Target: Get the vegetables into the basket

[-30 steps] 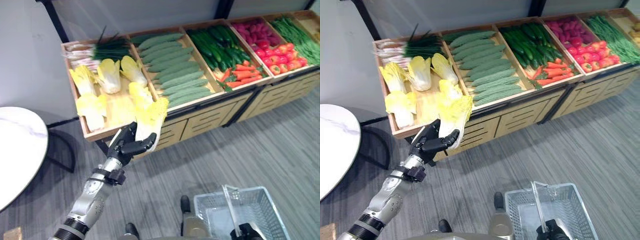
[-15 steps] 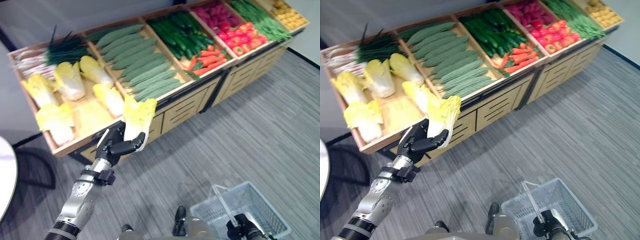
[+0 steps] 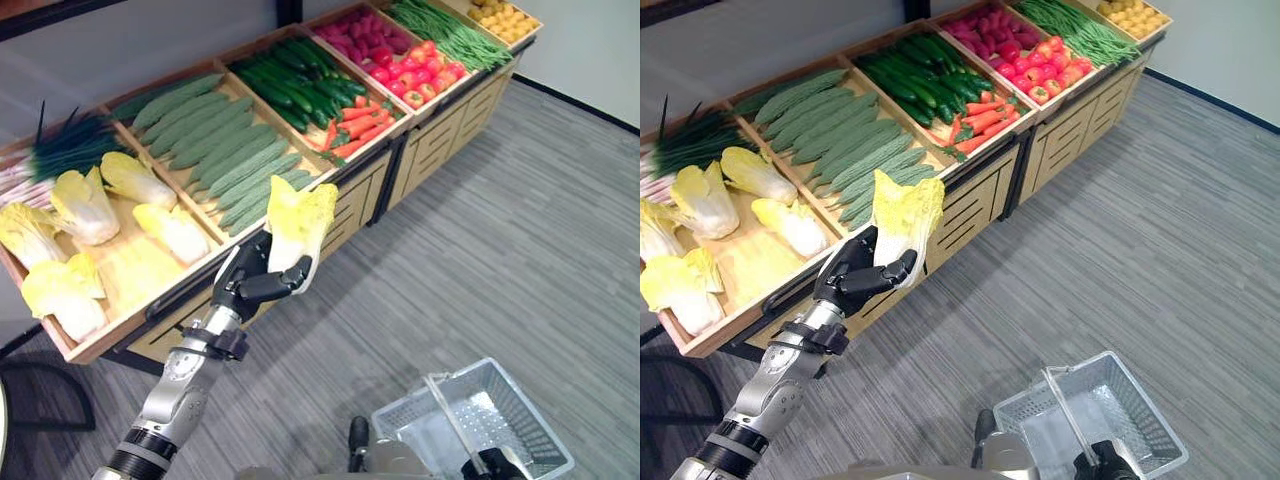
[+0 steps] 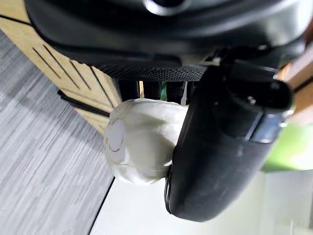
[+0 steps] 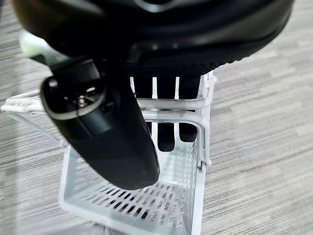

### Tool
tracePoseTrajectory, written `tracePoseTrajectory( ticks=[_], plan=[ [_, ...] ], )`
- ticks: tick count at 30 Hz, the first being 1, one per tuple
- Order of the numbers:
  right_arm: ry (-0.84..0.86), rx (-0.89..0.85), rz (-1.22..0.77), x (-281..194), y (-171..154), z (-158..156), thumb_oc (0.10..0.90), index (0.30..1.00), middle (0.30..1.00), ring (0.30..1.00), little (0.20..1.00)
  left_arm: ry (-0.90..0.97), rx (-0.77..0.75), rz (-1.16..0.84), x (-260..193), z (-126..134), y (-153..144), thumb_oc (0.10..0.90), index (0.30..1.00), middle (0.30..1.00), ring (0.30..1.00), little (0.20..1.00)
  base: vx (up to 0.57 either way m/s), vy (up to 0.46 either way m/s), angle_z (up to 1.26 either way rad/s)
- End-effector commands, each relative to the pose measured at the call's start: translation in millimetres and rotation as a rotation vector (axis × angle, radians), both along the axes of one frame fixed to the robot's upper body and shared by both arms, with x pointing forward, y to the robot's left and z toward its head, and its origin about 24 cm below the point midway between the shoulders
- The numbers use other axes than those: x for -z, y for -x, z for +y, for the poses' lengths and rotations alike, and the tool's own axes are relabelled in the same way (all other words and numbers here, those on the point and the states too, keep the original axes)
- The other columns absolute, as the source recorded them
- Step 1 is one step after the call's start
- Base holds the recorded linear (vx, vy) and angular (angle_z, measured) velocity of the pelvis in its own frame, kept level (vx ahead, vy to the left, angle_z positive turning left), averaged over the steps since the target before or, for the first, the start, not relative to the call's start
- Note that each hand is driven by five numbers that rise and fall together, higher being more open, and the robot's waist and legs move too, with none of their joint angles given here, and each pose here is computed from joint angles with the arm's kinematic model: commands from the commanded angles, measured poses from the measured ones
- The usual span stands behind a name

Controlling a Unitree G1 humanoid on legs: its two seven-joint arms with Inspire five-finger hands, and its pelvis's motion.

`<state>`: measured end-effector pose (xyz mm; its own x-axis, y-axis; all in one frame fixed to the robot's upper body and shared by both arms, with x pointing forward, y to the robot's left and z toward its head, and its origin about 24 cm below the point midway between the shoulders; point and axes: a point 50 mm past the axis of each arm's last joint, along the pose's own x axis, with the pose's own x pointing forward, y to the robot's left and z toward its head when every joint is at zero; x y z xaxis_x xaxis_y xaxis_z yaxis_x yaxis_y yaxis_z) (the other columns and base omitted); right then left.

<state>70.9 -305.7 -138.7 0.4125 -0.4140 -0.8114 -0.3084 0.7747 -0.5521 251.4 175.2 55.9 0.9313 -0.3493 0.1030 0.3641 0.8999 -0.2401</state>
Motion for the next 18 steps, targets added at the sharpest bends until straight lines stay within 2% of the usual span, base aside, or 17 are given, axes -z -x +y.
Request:
tracePoseTrajectory(
  ticks=[1, 7, 18],
  plan=[
    [0.083, 0.041, -0.061, -14, -6, -25, 0.400, 0.300, 0.300, 0.300, 0.300, 0.040, 0.049, -0.342, -67, -11, -9, 0.400, 0.300, 0.300, 0.300, 0.300, 0.05, 0.070, -1.13],
    [0.086, 0.060, -0.064, -15, -5, -28, 0.400, 0.300, 0.300, 0.300, 0.300, 0.064, 0.074, -0.353, -71, -16, -10, 0.400, 0.300, 0.300, 0.300, 0.300, 0.07, 0.185, -0.84],
    [0.033, 0.027, -0.082, -8, -17, -7, 0.400, 0.300, 0.300, 0.300, 0.300, 0.026, 0.074, -0.352, -69, -11, -12, 0.400, 0.300, 0.300, 0.300, 0.300, -0.01, 0.221, -0.28]
  ],
)
